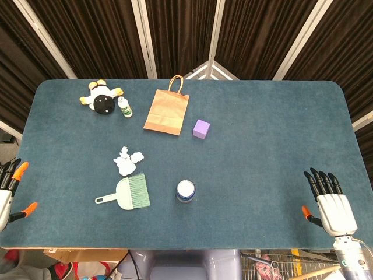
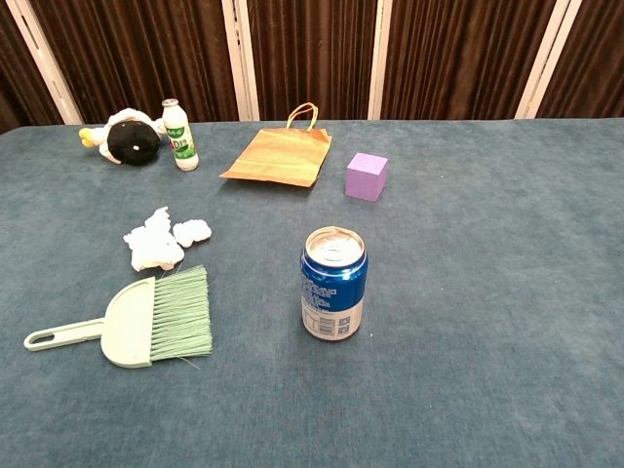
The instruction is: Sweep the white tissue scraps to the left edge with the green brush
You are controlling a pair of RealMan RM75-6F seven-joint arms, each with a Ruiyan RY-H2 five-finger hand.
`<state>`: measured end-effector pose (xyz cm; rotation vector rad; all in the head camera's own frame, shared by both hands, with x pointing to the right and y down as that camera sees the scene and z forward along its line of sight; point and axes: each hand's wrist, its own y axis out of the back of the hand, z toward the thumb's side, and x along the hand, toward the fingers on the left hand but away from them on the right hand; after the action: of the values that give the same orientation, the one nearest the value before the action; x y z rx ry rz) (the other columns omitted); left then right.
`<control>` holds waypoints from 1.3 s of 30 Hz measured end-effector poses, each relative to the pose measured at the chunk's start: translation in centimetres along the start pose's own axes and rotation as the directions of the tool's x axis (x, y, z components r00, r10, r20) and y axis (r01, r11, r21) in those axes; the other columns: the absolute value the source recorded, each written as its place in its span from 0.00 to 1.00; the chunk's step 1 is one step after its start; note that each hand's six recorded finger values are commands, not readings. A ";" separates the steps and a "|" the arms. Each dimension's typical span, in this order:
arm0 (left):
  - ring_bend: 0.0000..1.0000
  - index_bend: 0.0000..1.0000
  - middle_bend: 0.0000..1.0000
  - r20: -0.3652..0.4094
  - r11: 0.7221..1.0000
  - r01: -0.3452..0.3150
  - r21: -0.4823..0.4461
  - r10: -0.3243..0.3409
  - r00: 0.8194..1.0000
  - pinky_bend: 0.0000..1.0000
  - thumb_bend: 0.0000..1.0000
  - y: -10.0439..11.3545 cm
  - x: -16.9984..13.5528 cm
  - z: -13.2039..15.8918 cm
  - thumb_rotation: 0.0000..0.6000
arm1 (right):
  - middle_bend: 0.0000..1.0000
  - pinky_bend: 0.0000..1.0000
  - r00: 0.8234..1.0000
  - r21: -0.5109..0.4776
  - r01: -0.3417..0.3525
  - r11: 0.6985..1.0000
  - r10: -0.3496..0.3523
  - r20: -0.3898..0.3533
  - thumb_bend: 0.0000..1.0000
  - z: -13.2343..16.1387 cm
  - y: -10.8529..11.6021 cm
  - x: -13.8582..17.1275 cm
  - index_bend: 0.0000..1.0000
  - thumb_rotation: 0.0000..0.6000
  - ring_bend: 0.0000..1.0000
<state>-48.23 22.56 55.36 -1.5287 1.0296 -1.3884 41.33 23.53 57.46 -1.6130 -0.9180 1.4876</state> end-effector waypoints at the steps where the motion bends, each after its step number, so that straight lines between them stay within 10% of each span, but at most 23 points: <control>1: 0.00 0.00 0.00 0.000 1.000 0.000 0.000 0.000 1.000 0.08 0.01 0.0 0.0 0.0 1.00 | 0.00 0.00 1.000 -0.001 0.000 1.000 0.000 -0.001 0.32 0.1 0.0 0.0 0.00 1.00 0.00; 16: 0.11 0.00 0.14 0.014 1.000 0.031 0.004 -0.031 0.999 0.19 0.01 -0.4 0.2 0.9 1.00 | 0.00 0.00 1.000 0.010 -0.007 1.000 0.007 -0.003 0.32 0.2 -0.3 -0.2 0.00 1.00 0.00; 21: 0.77 0.13 0.76 0.029 0.999 0.049 0.003 -0.049 0.998 0.77 0.03 -0.7 0.8 2.3 1.00 | 0.00 0.00 1.000 0.004 -0.001 1.000 0.001 -0.002 0.32 0.2 -0.1 -0.2 0.00 1.00 0.00; 24: 0.96 0.27 0.97 0.045 0.998 0.061 0.011 -0.061 0.997 0.95 0.09 -1.0 1.4 3.7 1.00 | 0.00 0.00 1.000 0.006 -0.004 1.000 0.004 -0.003 0.32 0.2 -0.2 -0.1 0.00 1.00 0.00; 39: 1.00 0.47 1.00 -0.041 0.939 0.344 0.026 -0.343 0.939 1.00 0.33 -6.8 2.5 9.5 1.00 | 0.00 0.00 1.000 0.001 -0.003 1.000 0.003 -0.004 0.32 0.2 -0.1 -0.1 0.00 1.00 0.00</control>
<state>-38.26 22.93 61.96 -1.7230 0.7789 -1.6668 41.10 23.54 57.60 -1.6174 -0.9129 1.4860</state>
